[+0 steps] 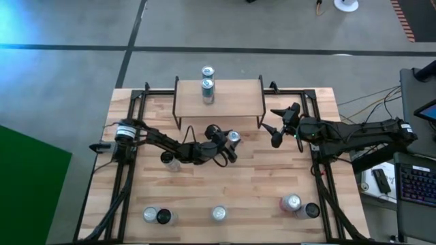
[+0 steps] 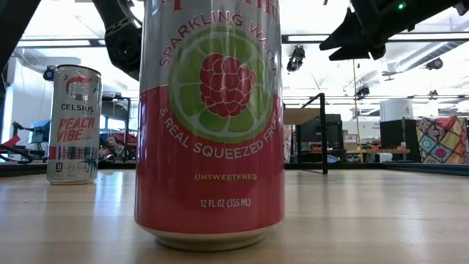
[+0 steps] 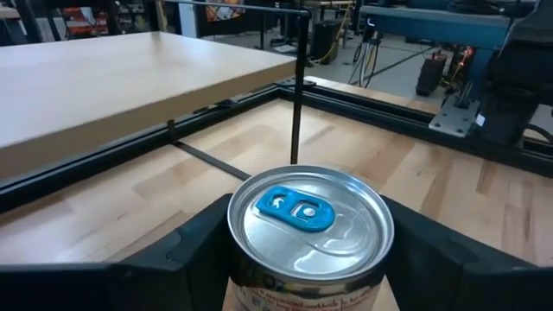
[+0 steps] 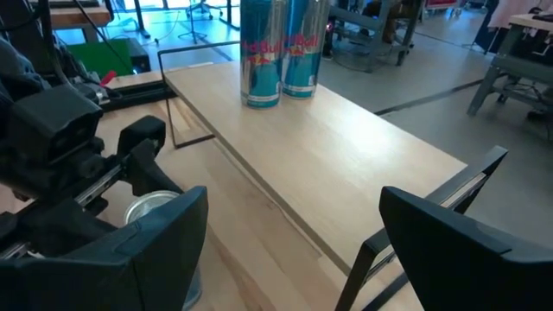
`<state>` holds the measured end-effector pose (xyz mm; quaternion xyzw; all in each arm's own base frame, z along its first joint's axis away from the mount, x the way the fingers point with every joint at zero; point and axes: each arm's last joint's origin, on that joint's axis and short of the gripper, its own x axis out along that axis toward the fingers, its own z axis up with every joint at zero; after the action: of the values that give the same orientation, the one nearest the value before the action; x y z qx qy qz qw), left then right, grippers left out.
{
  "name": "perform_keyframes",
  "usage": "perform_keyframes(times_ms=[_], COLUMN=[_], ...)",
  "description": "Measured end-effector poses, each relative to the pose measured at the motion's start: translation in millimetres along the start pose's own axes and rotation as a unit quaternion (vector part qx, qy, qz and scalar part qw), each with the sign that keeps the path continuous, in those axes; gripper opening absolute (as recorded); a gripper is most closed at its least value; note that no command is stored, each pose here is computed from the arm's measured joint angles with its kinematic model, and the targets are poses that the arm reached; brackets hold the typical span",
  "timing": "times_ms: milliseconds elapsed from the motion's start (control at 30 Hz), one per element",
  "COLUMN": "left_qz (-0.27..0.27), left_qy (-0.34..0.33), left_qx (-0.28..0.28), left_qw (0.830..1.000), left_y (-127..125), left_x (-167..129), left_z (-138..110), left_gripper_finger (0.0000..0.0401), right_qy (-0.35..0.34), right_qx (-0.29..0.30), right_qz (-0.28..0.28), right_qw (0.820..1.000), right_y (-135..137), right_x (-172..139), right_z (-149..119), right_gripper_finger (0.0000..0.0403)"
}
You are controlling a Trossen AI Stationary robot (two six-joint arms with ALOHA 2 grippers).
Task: Place canned beverage on shelf
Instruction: Align the blue soda can with the other blue soda can on the shelf
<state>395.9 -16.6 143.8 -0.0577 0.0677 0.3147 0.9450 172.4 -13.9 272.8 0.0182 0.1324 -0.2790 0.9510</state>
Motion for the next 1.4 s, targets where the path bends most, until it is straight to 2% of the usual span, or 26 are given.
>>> perform_keyframes(times_ms=[167, 300, 433, 667, 833, 1067, 1267, 1400], left_qz=[-0.002, -0.009, -0.014, -0.044, -0.113, -0.155, -0.14, -0.124], left_qy=[0.014, 0.018, 0.023, 0.007, -0.016, -0.016, 0.005, -0.019], left_qx=[0.051, 0.082, 0.115, 0.11, 0.1, 0.126, 0.15, 0.145], left_qw=[0.999, 0.996, 0.993, 0.993, 0.988, 0.98, 0.979, 0.981], left_y=[2.6, 10.9, 23.5, 68.7, 101.0, 126.0, 135.7, 144.2], left_x=[-7.4, -22.8, -44.1, -79.9, -91.3, -81.9, -67.4, -65.5], left_z=[15.2, 52.9, 89.4, 157.6, 185.5, 188.9, 174.9, 177.6], left_gripper_finger=[0.0225, 0.0238, 0.0234, 0.0232, 0.0232, 0.0233, 0.0233, 0.0233], right_qy=[0.0, 0.002, 0.001, 0.0, 0.0, 0.0, 0.003, 0.003], right_qx=[0.0, -0.004, -0.009, -0.006, -0.005, -0.006, -0.012, -0.019], right_qz=[0.0, -0.001, -0.001, -0.01, -0.01, -0.01, -0.01, -0.012], right_qw=[1.0, 1.0, 1.0, 1.0, 1.0, 1.0, 1.0, 1.0], right_y=[0.0, -0.1, -0.2, -0.7, -0.5, -0.5, -0.6, -0.6], right_x=[0.0, 0.0, 0.0, 0.0, 0.3, 0.3, 0.5, 0.6], right_z=[-0.1, -0.5, -0.5, -0.3, -0.3, -0.4, -1.6, -1.9], right_gripper_finger=[0.0329, 0.0329, 0.0329, 0.0329, 0.0329, 0.0329, 0.0329, 0.0329])
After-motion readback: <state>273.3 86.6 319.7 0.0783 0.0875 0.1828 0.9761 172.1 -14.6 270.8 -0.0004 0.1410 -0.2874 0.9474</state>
